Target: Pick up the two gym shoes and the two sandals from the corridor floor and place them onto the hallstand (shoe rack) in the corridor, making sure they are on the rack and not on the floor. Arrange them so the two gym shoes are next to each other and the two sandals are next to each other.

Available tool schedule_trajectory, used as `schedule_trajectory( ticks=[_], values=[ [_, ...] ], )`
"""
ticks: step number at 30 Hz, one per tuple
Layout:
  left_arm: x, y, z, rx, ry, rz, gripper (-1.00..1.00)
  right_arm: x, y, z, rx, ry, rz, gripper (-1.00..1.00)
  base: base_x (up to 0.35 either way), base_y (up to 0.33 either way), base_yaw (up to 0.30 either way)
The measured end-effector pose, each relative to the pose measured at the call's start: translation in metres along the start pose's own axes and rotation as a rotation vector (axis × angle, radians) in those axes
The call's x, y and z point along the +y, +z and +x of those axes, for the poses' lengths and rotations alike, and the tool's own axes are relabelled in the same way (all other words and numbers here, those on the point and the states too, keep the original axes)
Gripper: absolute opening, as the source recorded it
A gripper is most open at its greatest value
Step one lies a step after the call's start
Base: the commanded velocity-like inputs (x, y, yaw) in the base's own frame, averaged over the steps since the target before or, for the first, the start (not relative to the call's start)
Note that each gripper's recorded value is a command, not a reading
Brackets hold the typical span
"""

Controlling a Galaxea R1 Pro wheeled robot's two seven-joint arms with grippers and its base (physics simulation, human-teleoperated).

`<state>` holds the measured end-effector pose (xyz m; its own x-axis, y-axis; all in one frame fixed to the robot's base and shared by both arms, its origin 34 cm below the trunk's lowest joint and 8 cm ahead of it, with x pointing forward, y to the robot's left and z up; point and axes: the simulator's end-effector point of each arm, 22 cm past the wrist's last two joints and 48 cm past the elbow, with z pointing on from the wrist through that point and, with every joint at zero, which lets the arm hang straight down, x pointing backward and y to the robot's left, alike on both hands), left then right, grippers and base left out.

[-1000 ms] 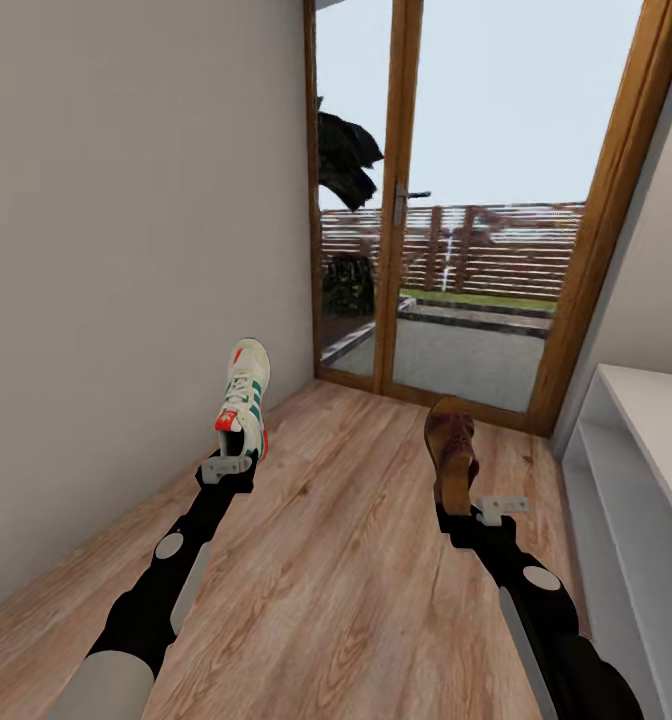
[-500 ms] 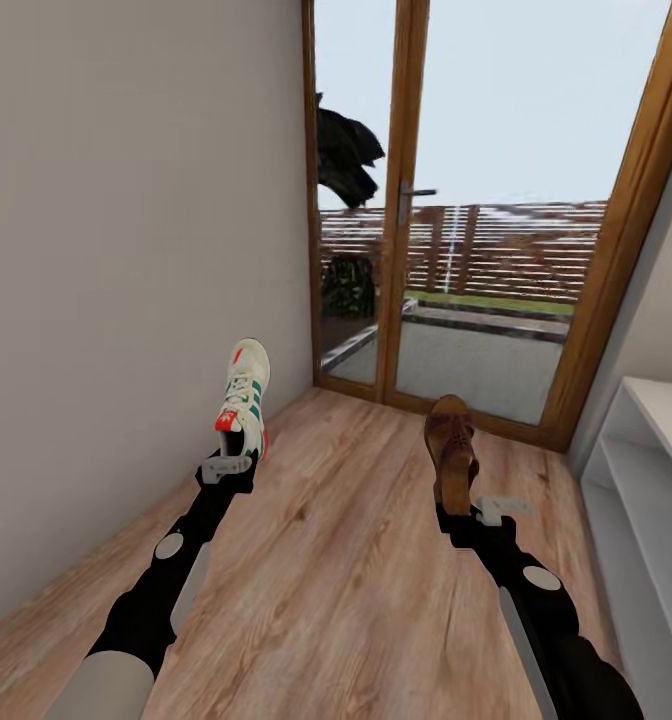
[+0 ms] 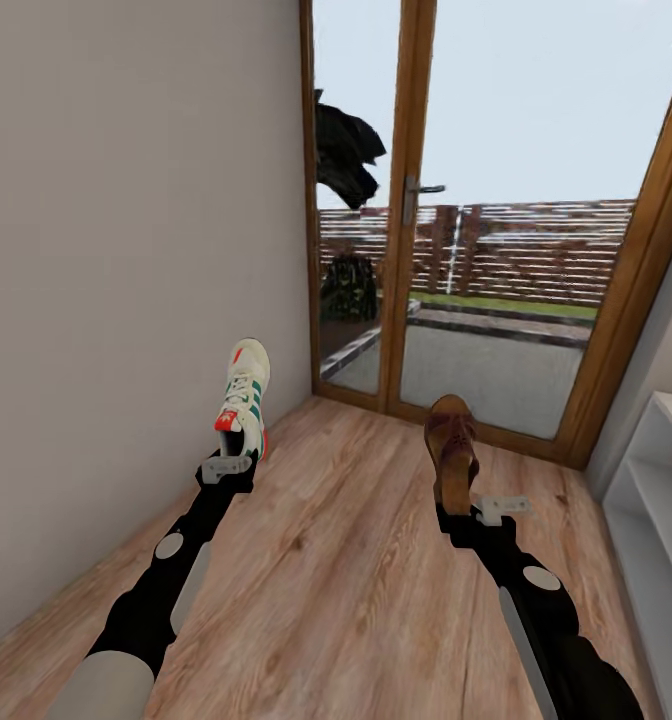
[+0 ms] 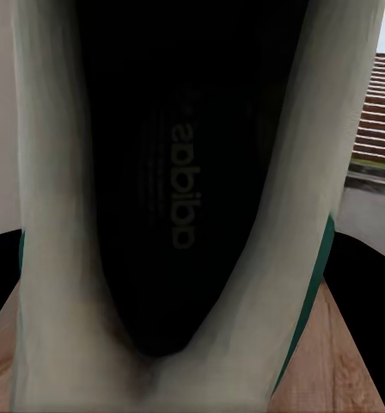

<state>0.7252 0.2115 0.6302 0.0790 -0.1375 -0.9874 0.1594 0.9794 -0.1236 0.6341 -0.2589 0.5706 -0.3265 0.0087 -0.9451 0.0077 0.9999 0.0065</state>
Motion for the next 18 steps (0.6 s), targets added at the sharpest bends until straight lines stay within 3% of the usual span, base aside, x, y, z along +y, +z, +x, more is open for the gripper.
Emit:
schedule_trajectory(
  ticks=[6, 11, 18],
  values=[
    [-0.0001, 0.0, 0.0002, 0.0, 0.0, 0.0, -1.0, -0.0001, -0.0001, -0.0001, 0.0, 0.0, 0.0, -1.0, 0.347, 0.0, -0.049],
    [-0.0002, 0.0001, -0.0002, 0.0, 0.0, 0.0, -1.0, -0.0001, -0.0002, -0.0003, -0.001, 0.0, 0.0, -1.0, 0.306, 0.001, -0.246],
    [-0.0005, 0.0, -0.0013, -0.002, 0.0, 0.001, -1.0, -0.0001, -0.0006, -0.0012, -0.003, 0.0, 0.0, -1.0, 0.151, 0.087, -0.286]
  ],
)
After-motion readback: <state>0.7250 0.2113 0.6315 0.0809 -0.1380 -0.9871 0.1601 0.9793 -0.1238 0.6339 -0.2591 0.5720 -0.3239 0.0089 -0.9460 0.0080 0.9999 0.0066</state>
